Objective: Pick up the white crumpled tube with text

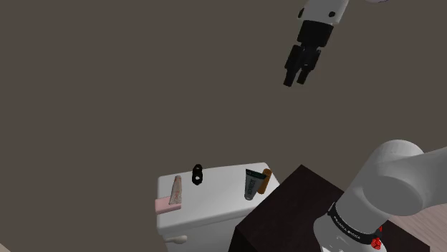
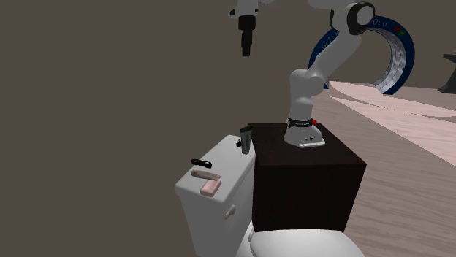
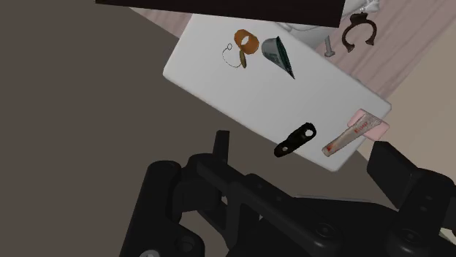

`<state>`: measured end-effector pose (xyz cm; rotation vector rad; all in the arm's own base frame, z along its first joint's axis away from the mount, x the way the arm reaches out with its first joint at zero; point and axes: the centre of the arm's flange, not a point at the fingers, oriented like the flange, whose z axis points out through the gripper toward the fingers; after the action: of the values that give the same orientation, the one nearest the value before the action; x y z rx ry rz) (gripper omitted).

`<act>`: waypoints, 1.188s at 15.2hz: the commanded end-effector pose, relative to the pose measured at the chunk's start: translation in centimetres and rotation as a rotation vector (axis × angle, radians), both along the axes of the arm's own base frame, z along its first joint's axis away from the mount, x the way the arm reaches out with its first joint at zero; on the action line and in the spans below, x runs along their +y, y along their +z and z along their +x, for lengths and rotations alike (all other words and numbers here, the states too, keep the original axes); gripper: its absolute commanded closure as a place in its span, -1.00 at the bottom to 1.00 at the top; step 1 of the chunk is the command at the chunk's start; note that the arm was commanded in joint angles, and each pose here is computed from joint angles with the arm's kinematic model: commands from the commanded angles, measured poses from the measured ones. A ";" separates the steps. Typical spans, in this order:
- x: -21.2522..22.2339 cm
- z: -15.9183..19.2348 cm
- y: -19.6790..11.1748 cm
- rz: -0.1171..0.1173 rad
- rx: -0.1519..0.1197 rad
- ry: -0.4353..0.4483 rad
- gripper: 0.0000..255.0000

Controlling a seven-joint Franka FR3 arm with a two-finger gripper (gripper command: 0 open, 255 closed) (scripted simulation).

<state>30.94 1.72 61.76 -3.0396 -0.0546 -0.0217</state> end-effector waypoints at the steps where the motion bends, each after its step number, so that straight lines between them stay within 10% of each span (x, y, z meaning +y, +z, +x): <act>1: 0.0 0.0 0.0 0.000 0.000 0.000 -1.00; 18: 13.1 5.5 -17.0 0.034 0.028 -0.262 -1.00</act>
<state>35.93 14.20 45.69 -2.9951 0.3153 0.0018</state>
